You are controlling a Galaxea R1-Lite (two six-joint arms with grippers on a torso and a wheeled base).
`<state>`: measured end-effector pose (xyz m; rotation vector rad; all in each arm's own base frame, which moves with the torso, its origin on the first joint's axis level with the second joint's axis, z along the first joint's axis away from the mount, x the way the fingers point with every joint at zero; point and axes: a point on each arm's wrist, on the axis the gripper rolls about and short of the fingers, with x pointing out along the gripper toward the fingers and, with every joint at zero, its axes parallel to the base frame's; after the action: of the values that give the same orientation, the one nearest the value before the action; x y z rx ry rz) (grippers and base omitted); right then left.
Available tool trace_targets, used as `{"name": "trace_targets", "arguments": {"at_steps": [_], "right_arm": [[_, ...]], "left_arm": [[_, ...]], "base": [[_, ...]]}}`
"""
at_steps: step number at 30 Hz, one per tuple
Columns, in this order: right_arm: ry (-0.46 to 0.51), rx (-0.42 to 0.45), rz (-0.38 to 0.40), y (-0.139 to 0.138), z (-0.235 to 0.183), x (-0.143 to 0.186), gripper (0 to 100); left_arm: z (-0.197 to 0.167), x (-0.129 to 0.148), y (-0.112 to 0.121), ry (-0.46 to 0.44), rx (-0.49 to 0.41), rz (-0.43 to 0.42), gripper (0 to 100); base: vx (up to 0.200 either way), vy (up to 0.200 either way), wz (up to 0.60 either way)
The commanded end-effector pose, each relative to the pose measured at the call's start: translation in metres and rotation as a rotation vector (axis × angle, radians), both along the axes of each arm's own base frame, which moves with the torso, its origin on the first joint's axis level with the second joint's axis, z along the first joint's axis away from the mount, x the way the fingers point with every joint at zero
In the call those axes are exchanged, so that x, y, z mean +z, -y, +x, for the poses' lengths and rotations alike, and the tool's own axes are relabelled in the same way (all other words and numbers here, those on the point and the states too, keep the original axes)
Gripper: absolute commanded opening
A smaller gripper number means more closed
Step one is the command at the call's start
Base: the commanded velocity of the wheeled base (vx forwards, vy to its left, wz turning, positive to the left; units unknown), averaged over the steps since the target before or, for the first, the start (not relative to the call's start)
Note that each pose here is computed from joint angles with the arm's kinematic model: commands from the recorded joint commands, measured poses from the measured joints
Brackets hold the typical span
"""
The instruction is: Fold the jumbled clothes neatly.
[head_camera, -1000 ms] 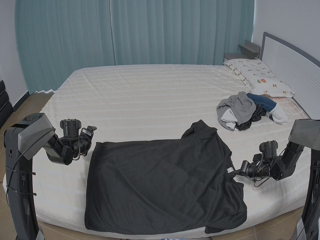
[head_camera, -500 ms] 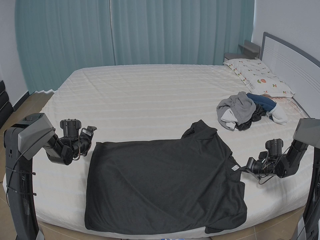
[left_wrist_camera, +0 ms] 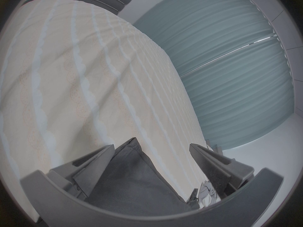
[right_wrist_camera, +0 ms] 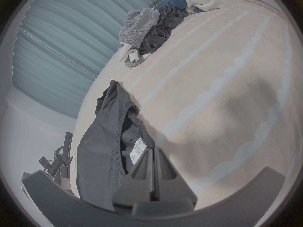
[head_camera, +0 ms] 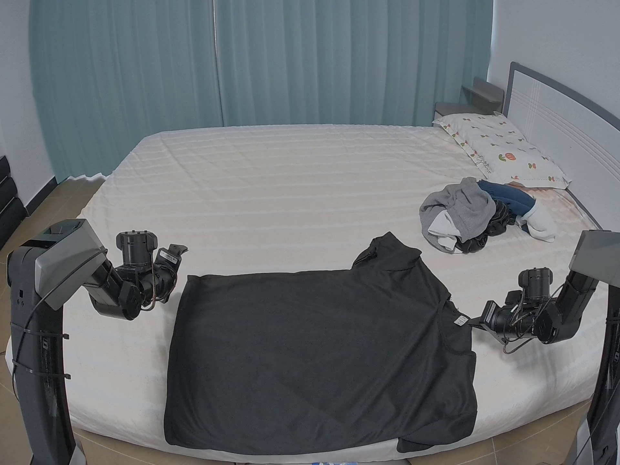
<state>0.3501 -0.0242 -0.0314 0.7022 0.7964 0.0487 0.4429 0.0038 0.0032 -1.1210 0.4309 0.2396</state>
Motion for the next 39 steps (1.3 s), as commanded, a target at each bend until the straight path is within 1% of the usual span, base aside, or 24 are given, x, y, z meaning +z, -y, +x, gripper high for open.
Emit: {"name": "trace_targets", "arguments": {"at_steps": [1,5,13,14,20,22,23,24,25,26,29,31,35,36,37,39], "right_arm": [[-0.002,-0.005,0.0,0.002,0.001,-0.002,0],[0.0,-0.016,-0.003,0.006,0.0,-0.001,0],[-0.012,-0.009,-0.006,0.005,0.0,-0.006,0],[-0.014,-0.006,-0.007,0.004,-0.001,-0.007,100],[0.006,-0.006,0.001,0.003,0.001,-0.004,100],[0.042,-0.006,0.003,0.002,0.001,0.004,100],[0.045,-0.006,0.002,0.002,0.001,0.004,100],[0.073,-0.004,0.008,-0.002,0.0,0.016,100],[0.073,-0.004,0.008,-0.002,0.0,0.016,100],[0.094,-0.012,0.038,-0.009,-0.004,0.032,100],[0.104,-0.009,0.053,-0.018,-0.008,0.045,100],[0.107,-0.009,0.053,-0.019,-0.012,0.05,100],[0.034,-0.013,0.065,-0.02,-0.038,0.052,100],[0.034,-0.013,0.065,-0.02,-0.038,0.052,100],[-0.014,-0.009,0.071,-0.021,-0.055,0.049,100],[-0.064,-0.004,0.063,-0.022,-0.069,0.041,100]], "left_arm": [[0.0,0.0,0.0,0.0,0.0,-0.001,100],[0.0,0.0,0.0,0.0,0.0,0.001,100],[0.0,0.0,0.0,-0.001,0.0,0.001,100],[0.0,0.0,0.0,0.0,0.0,0.001,100],[-0.001,0.001,0.0,0.0,-0.002,0.0,100],[-0.003,0.001,0.0,-0.008,-0.002,0.0,100],[-0.003,0.0,0.0,-0.009,-0.002,0.0,100],[-0.008,0.007,0.001,-0.001,-0.002,0.001,100],[-0.008,0.007,0.001,-0.001,-0.002,0.001,100],[-0.019,0.021,0.001,0.005,-0.006,-0.001,100],[-0.029,0.033,0.01,0.006,-0.053,-0.015,100],[-0.034,0.036,0.017,0.005,-0.076,-0.017,100],[-0.043,0.038,0.02,-0.012,-0.09,-0.022,100],[-0.043,0.038,0.02,-0.012,-0.09,-0.022,100],[-0.055,0.03,0.024,-0.057,-0.101,-0.02,100],[-0.071,0.027,0.024,-0.094,-0.105,-0.024,100]], "base": [[0.0,0.0,0.0],[0.0,0.0,0.0],[0.0,0.0,0.0],[0.0,0.0,0.0],[0.0,0.0,0.0],[0.0,0.0,0.0],[0.0,0.0,0.0],[0.0,0.0,0.0],[0.0,0.0,0.0],[0.0,0.0,0.0],[0.0,0.0,0.0],[0.0,0.0,0.0],[0.0,0.0,0.0],[-0.2,0.0,0.0],[-0.2,0.0,0.0],[-0.2,0.0,0.0]]}}
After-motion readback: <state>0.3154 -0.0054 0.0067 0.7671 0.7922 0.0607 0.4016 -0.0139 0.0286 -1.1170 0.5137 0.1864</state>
